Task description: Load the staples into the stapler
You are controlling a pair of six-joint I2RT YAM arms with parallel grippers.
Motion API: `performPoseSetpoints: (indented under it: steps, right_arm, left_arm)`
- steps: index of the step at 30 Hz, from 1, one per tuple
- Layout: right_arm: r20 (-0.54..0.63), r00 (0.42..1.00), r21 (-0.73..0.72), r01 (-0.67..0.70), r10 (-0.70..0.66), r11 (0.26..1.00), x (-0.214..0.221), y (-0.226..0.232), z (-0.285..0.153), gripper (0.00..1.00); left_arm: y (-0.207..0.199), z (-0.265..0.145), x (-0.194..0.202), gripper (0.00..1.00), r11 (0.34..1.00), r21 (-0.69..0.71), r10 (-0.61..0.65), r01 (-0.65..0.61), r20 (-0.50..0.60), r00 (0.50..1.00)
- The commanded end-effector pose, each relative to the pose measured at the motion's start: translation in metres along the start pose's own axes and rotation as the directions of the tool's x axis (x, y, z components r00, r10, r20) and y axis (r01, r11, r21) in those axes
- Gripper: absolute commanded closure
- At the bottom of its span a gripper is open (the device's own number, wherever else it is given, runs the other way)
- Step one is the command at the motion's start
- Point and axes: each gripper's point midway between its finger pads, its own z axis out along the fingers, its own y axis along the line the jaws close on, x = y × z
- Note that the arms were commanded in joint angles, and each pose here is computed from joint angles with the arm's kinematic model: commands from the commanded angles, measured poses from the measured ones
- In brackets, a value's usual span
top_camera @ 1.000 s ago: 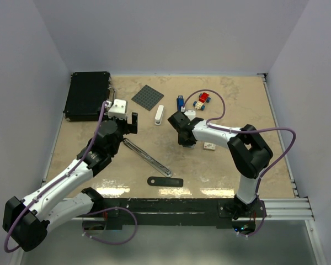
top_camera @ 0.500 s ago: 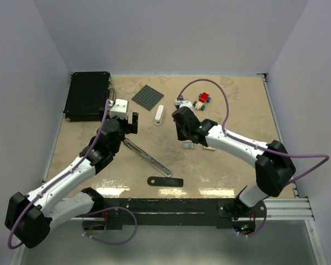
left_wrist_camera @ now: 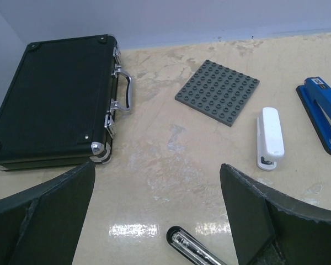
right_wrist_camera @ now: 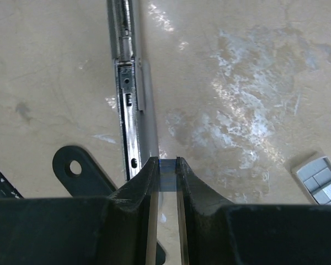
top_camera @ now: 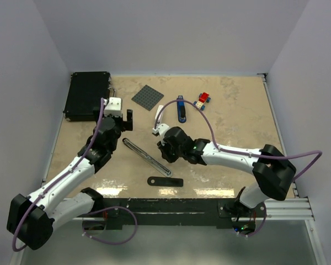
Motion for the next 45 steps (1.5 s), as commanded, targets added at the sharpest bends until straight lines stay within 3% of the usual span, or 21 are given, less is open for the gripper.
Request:
performPoseSetpoints:
  steps: [1,14,45]
  right_arm:
    - [0.106,0.991,-0.137,0.099,-0.085,0.986,-0.021,0.029,-0.005,0.93]
    - [0.061,0.987,-0.226,0.16,-0.15,0.961,-0.001,0.053,0.007,0.93]
    - [0.013,0.989,-0.145,0.15,-0.149,0.978,0.02,0.039,0.031,0.98]
  left_arm:
    - [0.005,0.003,-0.012,0.0,0.999,-0.021,-0.03,0.031,0.049,0.998]
    - [0.011,0.005,-0.012,0.0,0.999,-0.047,-0.003,0.005,0.043,0.999]
    - [0.008,0.008,-0.011,0.0,0.999,-0.04,0.01,-0.009,0.034,0.999]
